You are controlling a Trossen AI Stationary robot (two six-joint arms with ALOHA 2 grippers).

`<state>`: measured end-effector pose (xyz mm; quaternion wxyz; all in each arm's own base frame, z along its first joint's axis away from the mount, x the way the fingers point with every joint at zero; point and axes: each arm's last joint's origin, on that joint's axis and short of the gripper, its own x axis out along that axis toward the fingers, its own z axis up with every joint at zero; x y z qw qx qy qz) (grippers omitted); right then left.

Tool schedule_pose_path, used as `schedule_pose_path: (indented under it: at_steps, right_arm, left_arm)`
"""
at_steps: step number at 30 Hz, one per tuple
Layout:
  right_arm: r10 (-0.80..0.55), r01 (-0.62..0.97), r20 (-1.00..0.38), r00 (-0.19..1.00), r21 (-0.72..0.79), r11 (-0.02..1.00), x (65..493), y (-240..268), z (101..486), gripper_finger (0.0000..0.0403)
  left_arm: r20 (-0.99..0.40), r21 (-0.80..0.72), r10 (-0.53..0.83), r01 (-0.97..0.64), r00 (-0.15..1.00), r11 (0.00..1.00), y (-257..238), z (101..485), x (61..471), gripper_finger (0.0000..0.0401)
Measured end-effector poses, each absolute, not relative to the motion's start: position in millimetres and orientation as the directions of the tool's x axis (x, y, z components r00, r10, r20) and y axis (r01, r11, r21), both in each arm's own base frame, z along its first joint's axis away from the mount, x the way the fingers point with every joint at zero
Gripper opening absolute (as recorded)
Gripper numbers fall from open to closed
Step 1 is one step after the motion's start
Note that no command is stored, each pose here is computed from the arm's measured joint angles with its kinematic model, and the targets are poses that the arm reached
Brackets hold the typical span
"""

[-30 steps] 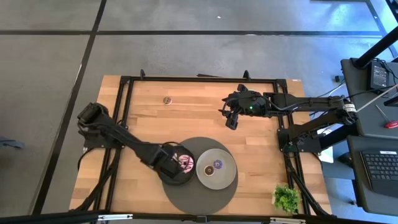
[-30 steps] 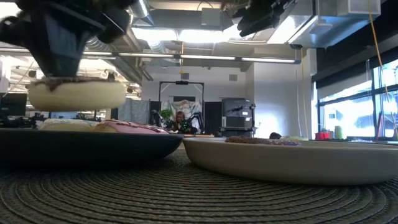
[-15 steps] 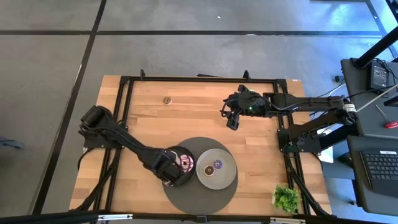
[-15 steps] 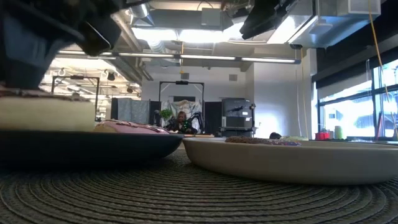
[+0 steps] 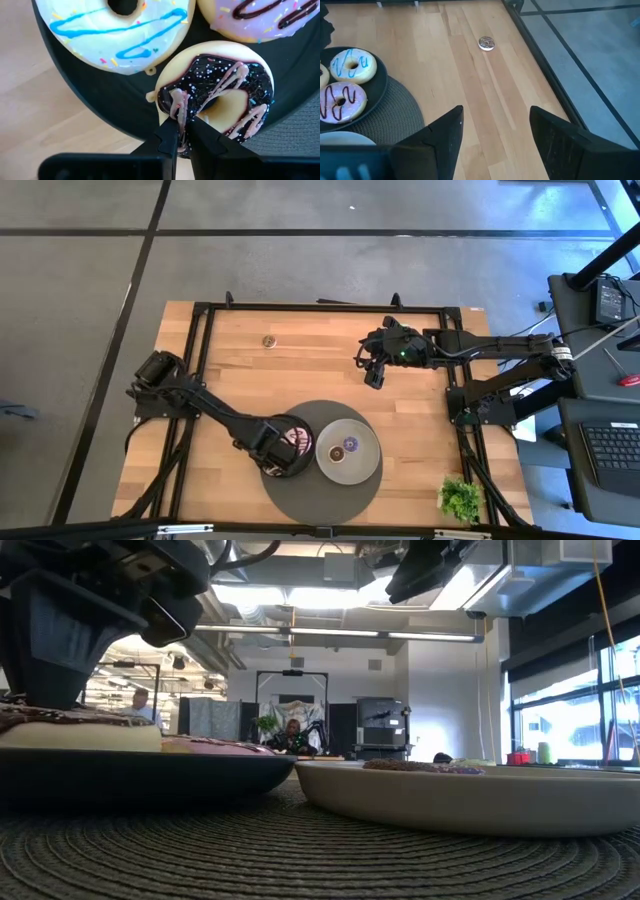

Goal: Pick & Place donuts
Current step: Put the big black donut on the black plate, then put the small brown donut on the gray plate

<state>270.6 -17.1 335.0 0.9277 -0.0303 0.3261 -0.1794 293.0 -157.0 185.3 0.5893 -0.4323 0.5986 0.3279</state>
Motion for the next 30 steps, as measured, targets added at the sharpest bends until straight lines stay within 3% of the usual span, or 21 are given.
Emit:
schedule_pose_path:
  at_steps: [9,20,25,30]
  right_arm:
    - [-0.353,0.312,-0.594,0.723,-0.174,0.934,270.6,-17.1,335.0,0.0228]
    - [-0.352,0.307,-0.61,0.71,-0.181,0.934,269.3,-17.1,333.4,0.0228]
    - [-0.352,0.307,-0.611,0.709,-0.182,0.934,269.2,-17.1,333.3,0.0228]
    - [-0.352,0.3,-0.61,0.71,-0.19,0.935,269.3,-17.1,333.4,0.0228]
  left_arm:
    - [-0.99,-0.115,-0.116,-0.919,0.076,0.377,-153.7,185.3,294.7,0.0053]
    - [-0.987,-0.125,-0.14,-0.929,0.08,0.347,-151.9,189.8,294.3,0.0127]
    - [-0.979,-0.182,-0.149,-0.926,0.14,0.331,-148.2,207.5,290.2,0.0134]
    - [-0.957,-0.29,-0.073,-0.909,0.281,0.299,-137.9,236.8,282.2,0.0132]
